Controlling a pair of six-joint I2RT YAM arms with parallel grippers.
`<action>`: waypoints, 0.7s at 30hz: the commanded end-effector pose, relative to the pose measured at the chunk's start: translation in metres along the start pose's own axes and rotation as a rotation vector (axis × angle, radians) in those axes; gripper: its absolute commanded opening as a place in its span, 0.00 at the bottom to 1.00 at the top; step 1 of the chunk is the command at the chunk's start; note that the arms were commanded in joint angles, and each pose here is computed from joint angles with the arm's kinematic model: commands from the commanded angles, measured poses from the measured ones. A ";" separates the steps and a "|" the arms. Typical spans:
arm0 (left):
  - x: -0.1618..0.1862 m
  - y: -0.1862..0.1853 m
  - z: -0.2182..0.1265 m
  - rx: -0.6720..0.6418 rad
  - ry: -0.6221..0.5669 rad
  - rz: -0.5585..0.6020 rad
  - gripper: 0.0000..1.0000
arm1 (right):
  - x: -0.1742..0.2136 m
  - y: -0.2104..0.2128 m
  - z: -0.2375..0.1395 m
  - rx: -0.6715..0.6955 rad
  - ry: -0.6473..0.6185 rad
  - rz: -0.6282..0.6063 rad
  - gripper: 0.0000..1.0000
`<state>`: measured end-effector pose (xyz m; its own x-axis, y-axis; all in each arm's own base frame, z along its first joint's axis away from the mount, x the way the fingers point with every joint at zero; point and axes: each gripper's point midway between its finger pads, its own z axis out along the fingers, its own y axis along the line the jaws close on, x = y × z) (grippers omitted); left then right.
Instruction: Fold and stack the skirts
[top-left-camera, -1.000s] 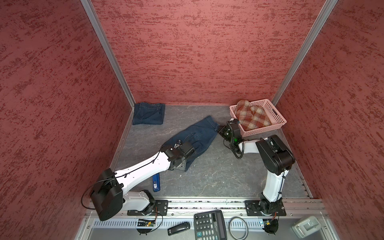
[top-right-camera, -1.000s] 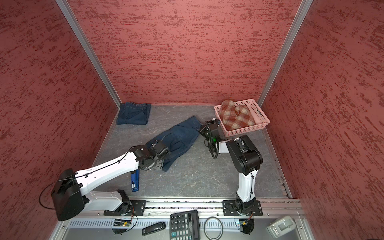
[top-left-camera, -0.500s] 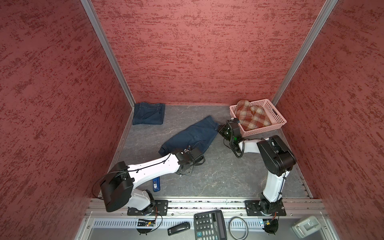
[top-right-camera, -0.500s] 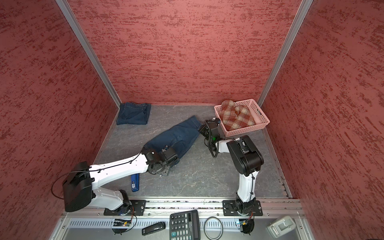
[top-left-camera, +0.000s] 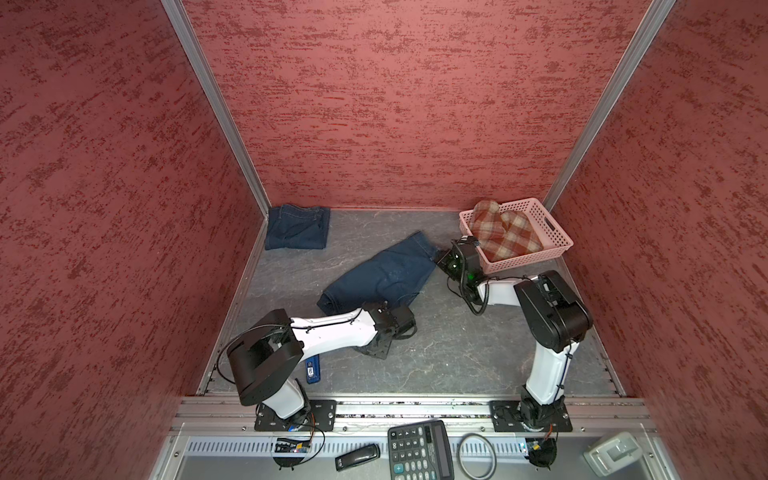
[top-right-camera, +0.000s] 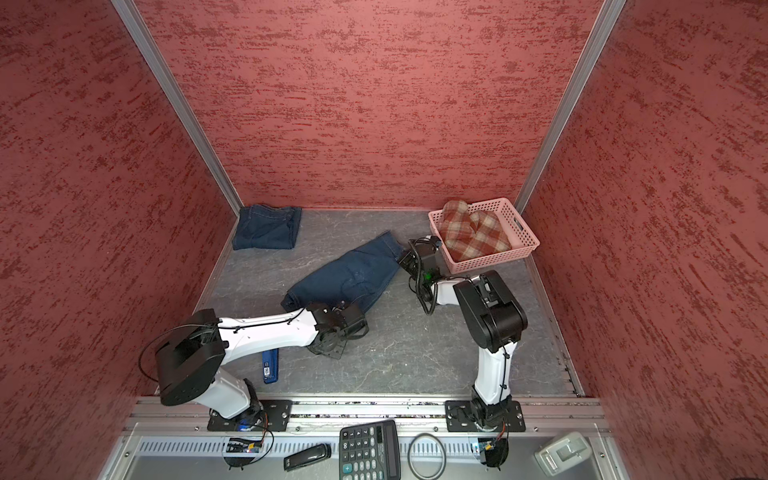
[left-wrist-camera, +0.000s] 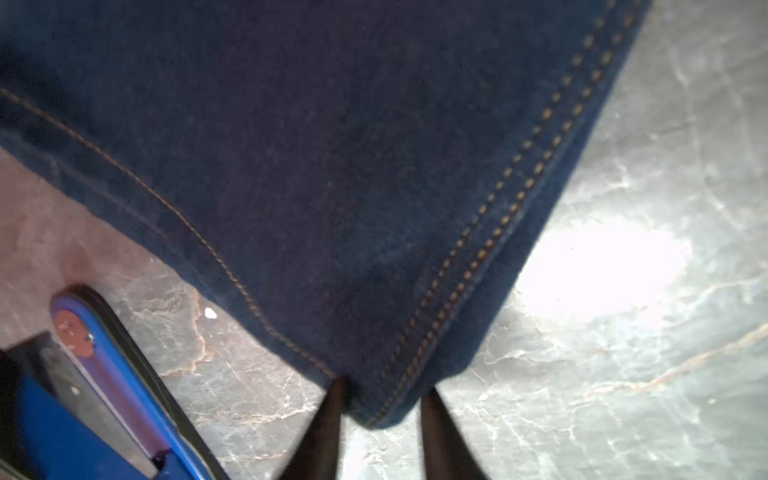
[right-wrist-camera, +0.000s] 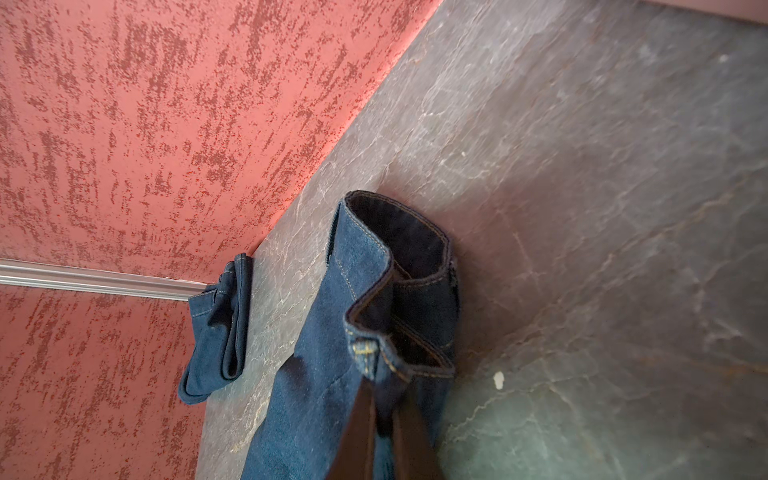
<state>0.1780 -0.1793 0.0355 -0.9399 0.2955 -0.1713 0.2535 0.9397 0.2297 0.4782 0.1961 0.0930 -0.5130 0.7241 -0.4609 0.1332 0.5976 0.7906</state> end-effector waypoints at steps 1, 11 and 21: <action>-0.005 0.008 -0.004 -0.001 -0.021 -0.019 0.17 | -0.018 0.014 -0.004 -0.011 -0.053 0.016 0.00; -0.038 0.063 -0.053 -0.054 -0.106 -0.096 0.00 | -0.038 0.051 0.003 0.011 -0.032 -0.075 0.00; -0.071 0.133 -0.108 -0.030 -0.245 -0.198 0.00 | -0.079 0.117 -0.003 -0.041 -0.092 -0.117 0.00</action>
<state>0.2554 -0.1109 0.1761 -0.8823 0.0938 -0.4612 0.0338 0.9900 0.1367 0.5270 0.2142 0.1964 -0.4844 0.6747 -0.5569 0.0428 0.6541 0.7552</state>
